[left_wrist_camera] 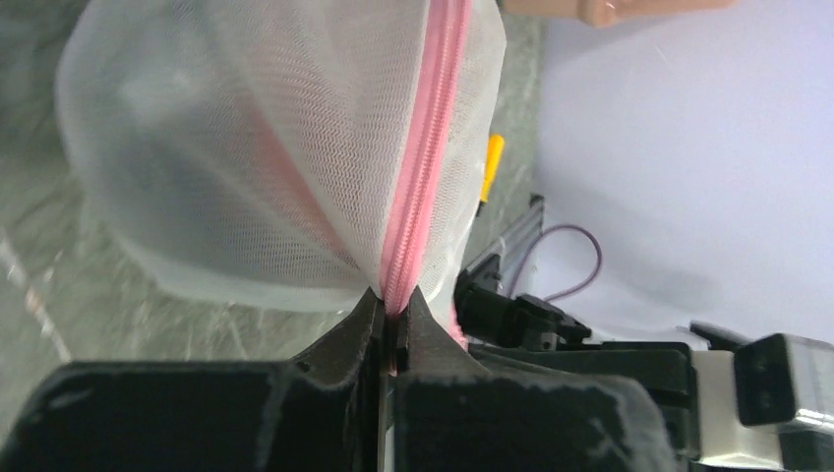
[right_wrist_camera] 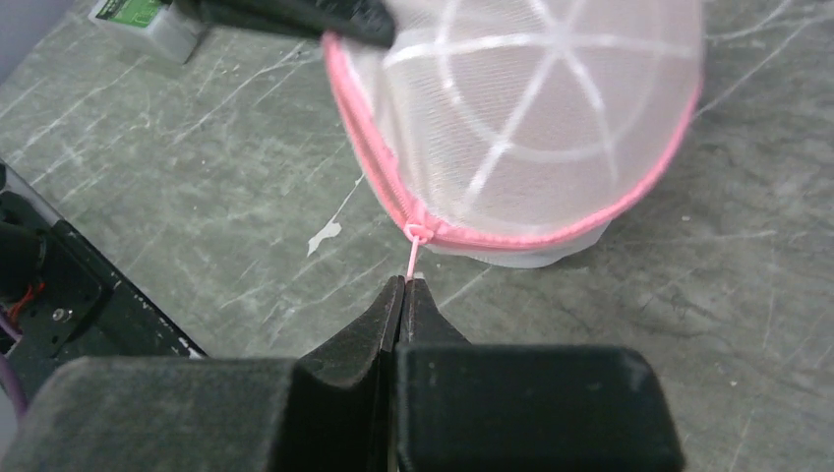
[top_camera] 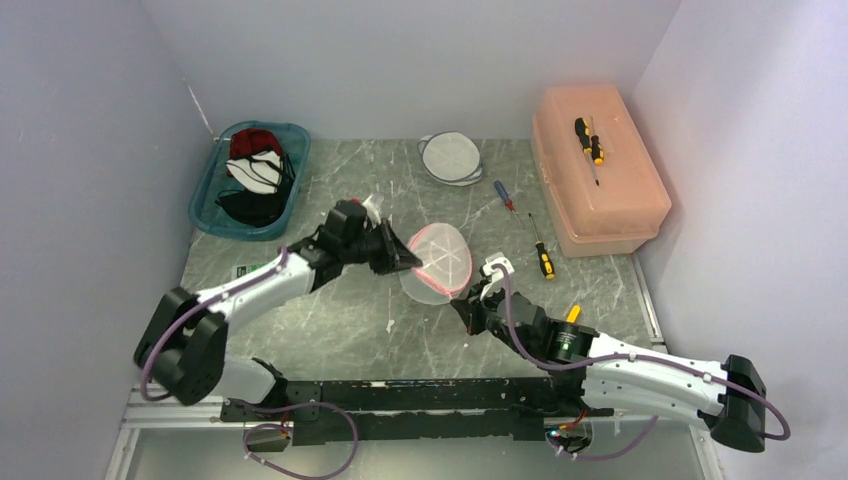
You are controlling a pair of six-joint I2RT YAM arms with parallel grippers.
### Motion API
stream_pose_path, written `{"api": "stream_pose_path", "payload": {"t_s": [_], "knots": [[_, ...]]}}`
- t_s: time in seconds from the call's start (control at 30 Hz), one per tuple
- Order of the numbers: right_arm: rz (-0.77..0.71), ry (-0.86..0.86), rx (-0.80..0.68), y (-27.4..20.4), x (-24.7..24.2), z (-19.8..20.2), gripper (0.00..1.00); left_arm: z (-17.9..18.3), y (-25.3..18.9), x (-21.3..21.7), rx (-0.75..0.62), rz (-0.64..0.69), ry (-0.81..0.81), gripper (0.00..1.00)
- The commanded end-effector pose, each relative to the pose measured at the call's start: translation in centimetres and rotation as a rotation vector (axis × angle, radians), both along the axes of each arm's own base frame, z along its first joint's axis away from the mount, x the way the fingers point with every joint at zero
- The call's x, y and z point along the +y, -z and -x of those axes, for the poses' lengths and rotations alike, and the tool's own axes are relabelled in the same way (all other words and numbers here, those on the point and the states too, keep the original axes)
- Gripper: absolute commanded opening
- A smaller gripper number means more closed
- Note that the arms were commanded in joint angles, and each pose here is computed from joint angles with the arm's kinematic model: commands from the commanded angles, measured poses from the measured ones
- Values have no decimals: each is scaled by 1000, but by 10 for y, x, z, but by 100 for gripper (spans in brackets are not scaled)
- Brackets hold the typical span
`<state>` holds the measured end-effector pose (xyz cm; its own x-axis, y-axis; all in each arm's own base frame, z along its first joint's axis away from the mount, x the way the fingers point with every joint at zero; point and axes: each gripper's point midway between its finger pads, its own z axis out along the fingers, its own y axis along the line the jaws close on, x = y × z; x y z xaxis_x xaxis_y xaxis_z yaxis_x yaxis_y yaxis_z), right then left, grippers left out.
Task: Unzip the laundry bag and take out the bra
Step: Unzip the laundry bag at the center of the board.
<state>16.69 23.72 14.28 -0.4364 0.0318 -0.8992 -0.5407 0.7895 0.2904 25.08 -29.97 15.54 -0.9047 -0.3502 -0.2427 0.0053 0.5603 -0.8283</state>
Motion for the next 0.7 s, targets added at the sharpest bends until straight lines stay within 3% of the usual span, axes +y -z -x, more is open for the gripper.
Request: {"api": "stream_pose_path", "payload": {"t_s": [0.0, 0.1, 0.23, 0.27, 0.33, 0.43, 0.47, 0.67], "knots": [[-2, -84, -78, -26, 18, 0, 0, -12, -56, -29, -259, 107, 356, 3], [-28, -103, -61, -23, 27, 2, 0, -14, -47, -37, -281, 73, 504, 3], [-43, -110, -34, -11, 34, 4, 0, -31, -10, -28, -236, 13, 468, 9], [-42, -110, -28, -8, 35, 4, 0, -36, -2, -24, -214, 23, 435, 18], [-36, -101, -15, -3, 37, 3, 0, -39, 7, -18, -175, 53, 375, 53], [-26, -94, -1, 3, 40, 1, 0, -37, 5, -5, -158, 37, 268, 90], [-26, -92, 2, 3, 41, 1, 0, -35, 1, 1, -158, 22, 227, 94], [-37, -78, 6, 0, 51, -5, 0, -4, -21, 33, -71, -46, 15, 94]]}}
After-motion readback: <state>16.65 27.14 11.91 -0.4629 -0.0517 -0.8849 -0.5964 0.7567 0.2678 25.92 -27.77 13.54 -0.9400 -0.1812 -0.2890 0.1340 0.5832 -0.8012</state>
